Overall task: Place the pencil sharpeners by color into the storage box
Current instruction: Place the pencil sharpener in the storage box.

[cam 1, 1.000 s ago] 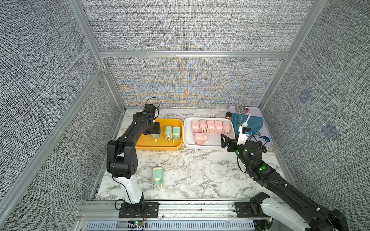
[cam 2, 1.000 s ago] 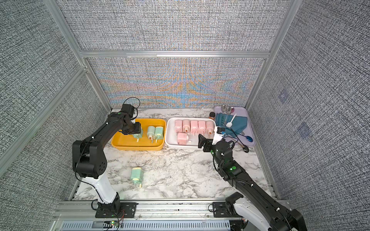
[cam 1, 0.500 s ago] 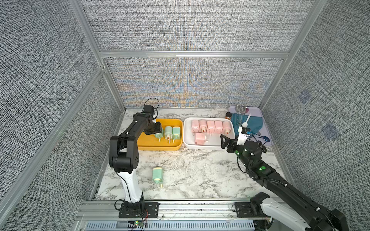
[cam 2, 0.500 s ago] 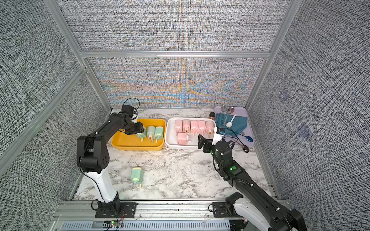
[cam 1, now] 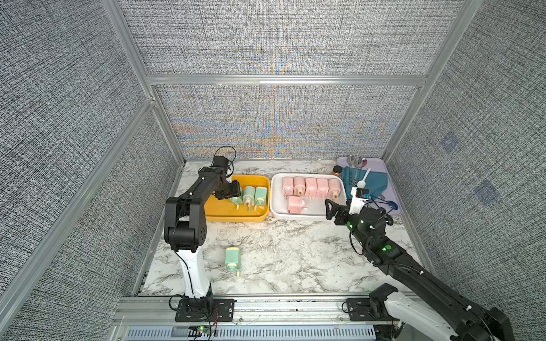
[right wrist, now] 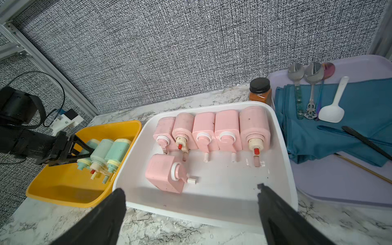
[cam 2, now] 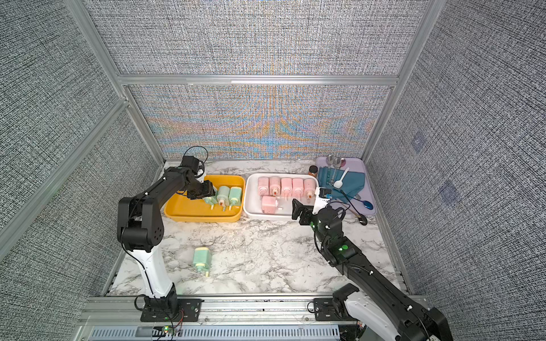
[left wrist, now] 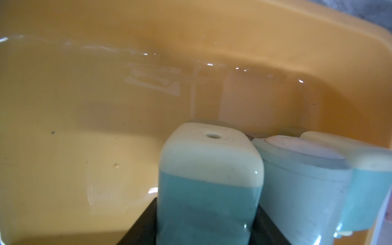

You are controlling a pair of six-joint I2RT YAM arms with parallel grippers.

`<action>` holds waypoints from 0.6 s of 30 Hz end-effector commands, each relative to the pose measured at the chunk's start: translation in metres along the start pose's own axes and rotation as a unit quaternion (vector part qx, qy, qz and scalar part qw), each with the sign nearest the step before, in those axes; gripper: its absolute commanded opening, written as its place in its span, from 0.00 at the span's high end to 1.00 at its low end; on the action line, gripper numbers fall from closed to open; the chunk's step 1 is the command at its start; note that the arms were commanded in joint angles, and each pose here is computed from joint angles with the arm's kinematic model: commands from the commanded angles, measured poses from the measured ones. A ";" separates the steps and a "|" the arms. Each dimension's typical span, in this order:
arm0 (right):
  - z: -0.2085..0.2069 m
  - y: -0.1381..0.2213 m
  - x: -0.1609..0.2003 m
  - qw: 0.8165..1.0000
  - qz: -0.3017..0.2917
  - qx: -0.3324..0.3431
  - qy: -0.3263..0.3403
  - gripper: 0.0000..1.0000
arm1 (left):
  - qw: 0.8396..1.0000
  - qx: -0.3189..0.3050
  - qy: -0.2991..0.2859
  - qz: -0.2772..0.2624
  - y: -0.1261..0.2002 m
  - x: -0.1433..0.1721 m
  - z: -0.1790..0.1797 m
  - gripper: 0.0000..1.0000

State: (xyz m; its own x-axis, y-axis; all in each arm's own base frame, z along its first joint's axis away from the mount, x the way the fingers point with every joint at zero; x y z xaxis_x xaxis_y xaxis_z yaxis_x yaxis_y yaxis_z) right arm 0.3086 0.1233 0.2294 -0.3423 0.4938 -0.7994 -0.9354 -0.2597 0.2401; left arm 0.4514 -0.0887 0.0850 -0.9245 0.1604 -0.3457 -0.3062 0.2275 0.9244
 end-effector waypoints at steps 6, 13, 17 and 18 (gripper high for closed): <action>0.002 -0.002 -0.002 1.000 0.000 -0.002 -0.001 0.01 | 1.000 0.017 0.005 0.011 -0.006 0.006 -0.005 0.71; 0.002 -0.002 -0.002 1.000 0.000 -0.001 -0.001 0.01 | 1.000 0.012 0.001 0.014 -0.002 0.006 -0.005 0.39; 0.002 -0.002 -0.002 1.000 0.001 -0.001 -0.001 0.01 | 1.000 0.014 0.002 0.012 0.000 0.003 -0.006 0.29; 0.002 -0.002 -0.002 1.000 0.001 -0.001 0.000 0.01 | 1.000 0.014 0.002 0.012 0.000 0.002 -0.006 0.27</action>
State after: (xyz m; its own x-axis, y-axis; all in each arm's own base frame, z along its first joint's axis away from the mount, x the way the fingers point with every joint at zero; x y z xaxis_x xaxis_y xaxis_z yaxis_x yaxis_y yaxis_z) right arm 0.3100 0.1233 0.2259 -0.3510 0.4899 -0.7980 -0.9327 -0.2585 0.2515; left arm 0.4508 -0.0911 0.0857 -0.9281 0.1562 -0.3381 -0.2972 0.2367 0.9250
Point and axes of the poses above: each gripper's point midway between its finger pads, its own y axis back along the fingers, its own z axis along the line the jaws close on, x = y × z, the point moved 1 cm from there along y, back along the fingers, and after that the axes turned 14 degrees about -y, right-handed, at the moved point
